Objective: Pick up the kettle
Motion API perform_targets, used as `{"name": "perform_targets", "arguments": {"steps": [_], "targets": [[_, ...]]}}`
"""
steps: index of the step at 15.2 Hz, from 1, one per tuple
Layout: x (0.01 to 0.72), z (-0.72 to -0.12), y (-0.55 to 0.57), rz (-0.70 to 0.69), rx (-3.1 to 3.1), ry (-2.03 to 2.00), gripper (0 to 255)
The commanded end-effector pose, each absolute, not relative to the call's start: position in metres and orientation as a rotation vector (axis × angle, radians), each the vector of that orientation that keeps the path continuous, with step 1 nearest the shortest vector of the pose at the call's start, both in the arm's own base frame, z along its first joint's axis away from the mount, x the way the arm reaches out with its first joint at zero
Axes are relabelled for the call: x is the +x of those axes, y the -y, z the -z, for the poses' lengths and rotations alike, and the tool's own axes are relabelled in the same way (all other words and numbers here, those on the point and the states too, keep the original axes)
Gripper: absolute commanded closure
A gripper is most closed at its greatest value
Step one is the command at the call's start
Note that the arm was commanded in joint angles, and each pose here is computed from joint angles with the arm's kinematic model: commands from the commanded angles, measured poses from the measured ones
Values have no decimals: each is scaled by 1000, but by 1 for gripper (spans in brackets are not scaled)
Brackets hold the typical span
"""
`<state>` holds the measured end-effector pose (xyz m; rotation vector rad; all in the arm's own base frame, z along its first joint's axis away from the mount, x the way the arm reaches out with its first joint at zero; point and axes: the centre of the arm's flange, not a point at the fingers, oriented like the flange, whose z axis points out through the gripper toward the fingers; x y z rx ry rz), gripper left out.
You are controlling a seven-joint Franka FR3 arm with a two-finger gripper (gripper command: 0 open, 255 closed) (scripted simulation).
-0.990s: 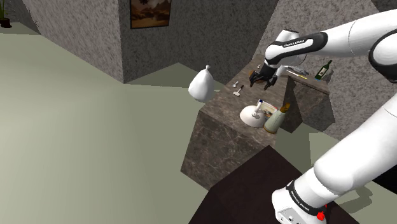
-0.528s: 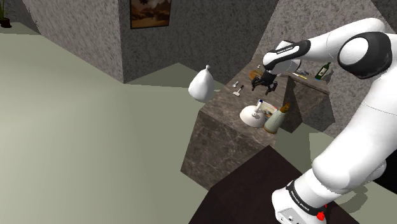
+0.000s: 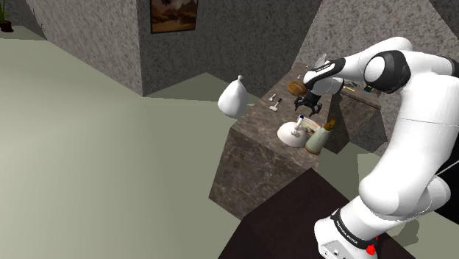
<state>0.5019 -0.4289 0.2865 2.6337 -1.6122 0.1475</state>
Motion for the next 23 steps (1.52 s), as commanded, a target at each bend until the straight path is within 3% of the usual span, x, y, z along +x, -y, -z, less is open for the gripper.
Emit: {"name": "perform_targets", "arguments": {"steps": [1,10,11,23], "targets": [[497,-271,449,-146,2597,1677,0],[497,-231,449,-146,2597,1677,0],[497,-231,448,-146,2597,1677,255],[497,-246,449,-146,2597,1677,255]]}}
